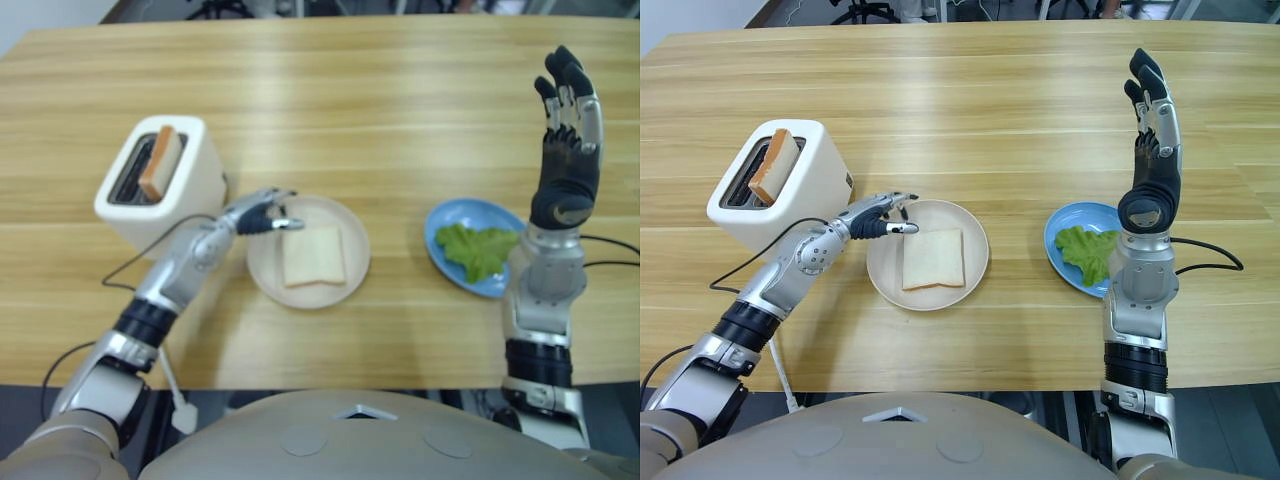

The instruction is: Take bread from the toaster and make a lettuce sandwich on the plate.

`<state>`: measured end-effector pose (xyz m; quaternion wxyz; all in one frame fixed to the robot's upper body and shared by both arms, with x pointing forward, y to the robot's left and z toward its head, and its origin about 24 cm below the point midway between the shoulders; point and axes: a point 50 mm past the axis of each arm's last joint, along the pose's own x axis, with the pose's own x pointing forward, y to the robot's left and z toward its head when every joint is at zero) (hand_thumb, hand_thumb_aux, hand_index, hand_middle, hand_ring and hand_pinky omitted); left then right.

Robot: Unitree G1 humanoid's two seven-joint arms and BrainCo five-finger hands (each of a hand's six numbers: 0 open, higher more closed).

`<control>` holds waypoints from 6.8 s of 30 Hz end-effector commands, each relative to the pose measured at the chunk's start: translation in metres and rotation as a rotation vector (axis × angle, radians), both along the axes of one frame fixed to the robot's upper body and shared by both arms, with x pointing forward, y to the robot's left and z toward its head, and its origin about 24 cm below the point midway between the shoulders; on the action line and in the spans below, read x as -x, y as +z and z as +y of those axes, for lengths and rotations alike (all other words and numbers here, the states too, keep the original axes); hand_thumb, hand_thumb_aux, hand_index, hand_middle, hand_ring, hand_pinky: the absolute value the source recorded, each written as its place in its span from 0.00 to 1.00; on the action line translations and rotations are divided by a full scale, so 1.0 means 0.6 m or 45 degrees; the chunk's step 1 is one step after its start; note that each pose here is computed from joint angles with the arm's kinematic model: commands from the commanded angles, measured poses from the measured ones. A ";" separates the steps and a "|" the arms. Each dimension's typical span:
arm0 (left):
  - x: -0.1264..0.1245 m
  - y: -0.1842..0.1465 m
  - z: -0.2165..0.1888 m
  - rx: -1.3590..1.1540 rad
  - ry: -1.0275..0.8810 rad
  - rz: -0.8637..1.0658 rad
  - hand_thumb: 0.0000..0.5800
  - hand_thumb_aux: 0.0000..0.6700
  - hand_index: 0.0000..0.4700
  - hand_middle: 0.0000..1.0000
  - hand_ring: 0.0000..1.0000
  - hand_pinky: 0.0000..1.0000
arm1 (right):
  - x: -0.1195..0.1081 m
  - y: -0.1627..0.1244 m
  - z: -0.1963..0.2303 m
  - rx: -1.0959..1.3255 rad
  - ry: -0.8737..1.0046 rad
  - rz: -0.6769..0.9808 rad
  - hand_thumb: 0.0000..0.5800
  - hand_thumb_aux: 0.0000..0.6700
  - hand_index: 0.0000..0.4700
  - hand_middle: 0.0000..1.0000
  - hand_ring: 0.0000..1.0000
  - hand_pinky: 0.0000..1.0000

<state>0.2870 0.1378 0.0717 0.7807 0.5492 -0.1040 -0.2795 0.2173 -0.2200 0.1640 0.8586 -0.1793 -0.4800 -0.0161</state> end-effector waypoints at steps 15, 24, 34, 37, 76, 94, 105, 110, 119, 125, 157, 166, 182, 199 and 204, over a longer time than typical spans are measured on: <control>0.046 0.248 0.033 0.673 0.070 -0.810 0.00 0.00 0.00 0.00 0.00 0.00 | -0.025 -0.042 -0.170 1.294 -0.951 0.407 0.00 0.00 0.00 0.00 0.00 0.00; 0.070 0.268 0.098 0.809 0.239 -0.926 0.00 0.00 0.00 0.00 0.00 0.00 | -0.024 -0.100 -0.213 2.191 -0.895 0.515 0.00 0.00 0.00 0.00 0.00 0.00; 0.070 0.260 0.099 0.825 0.258 -0.917 0.00 0.00 0.00 0.00 0.00 0.00 | -0.034 -0.132 -0.188 2.451 -0.621 0.538 0.00 0.00 0.00 0.00 0.00 0.00; 0.069 0.259 0.098 0.823 0.258 -0.911 0.00 0.00 0.00 0.00 0.00 0.00 | -0.037 -0.133 -0.183 2.473 -0.590 0.527 0.00 0.00 0.00 0.00 0.00 0.00; 0.075 0.259 0.107 0.809 0.255 -0.876 0.00 0.00 0.00 0.00 0.00 0.00 | -0.042 -0.198 -0.165 2.368 -0.383 0.623 1.00 1.00 0.98 0.00 0.00 0.00; 0.068 0.261 0.102 0.812 0.244 -0.882 0.00 0.00 0.00 0.00 0.00 0.00 | -0.051 -0.182 -0.172 2.161 -0.579 0.451 1.00 1.00 0.98 1.00 1.00 1.00; 0.060 0.264 0.094 0.821 0.224 -0.889 0.00 0.00 0.00 0.00 0.00 0.00 | -0.062 -0.147 -0.168 2.040 -0.687 0.307 1.00 1.00 0.98 1.00 1.00 1.00; 0.056 0.265 0.090 0.827 0.214 -0.891 0.00 0.00 0.00 0.00 0.00 0.00 | -0.071 -0.127 -0.130 1.974 -0.660 0.159 1.00 1.00 0.98 1.00 1.00 1.00; 0.049 0.263 0.084 0.836 0.203 -0.890 0.00 0.00 0.00 0.00 0.00 0.00 | -0.083 -0.086 -0.045 1.866 -0.623 -0.116 1.00 1.00 0.98 1.00 1.00 1.00; 0.043 0.261 0.080 0.839 0.194 -0.885 0.00 0.00 0.00 0.00 0.00 0.00 | -0.083 -0.064 0.002 1.801 -0.595 -0.250 1.00 1.00 0.98 1.00 1.00 1.00; 0.020 0.245 0.066 0.847 0.186 -0.853 0.00 0.00 0.00 0.00 0.00 0.00 | -0.120 -0.110 0.188 1.496 -0.195 -0.290 1.00 1.00 0.98 1.00 1.00 1.00; 0.014 0.245 0.063 0.849 0.178 -0.851 0.00 0.00 0.00 0.00 0.00 0.00 | -0.117 -0.097 0.203 1.414 -0.175 -0.304 1.00 1.00 0.98 1.00 1.00 1.00; 0.010 0.246 0.062 0.845 0.164 -0.844 0.00 0.00 0.00 0.00 0.00 0.00 | -0.109 -0.145 0.213 1.454 -0.046 -0.143 1.00 1.00 0.98 1.00 1.00 1.00; 0.014 0.245 0.059 0.846 0.160 -0.836 0.00 0.00 0.00 0.00 0.00 0.00 | -0.094 -0.194 0.190 1.621 0.059 0.097 0.99 0.89 0.87 0.57 0.57 0.57; 0.013 0.244 0.058 0.844 0.161 -0.834 0.00 0.00 0.00 0.00 0.00 0.00 | -0.089 -0.219 0.158 1.792 0.056 0.236 0.00 0.00 0.00 0.00 0.00 0.00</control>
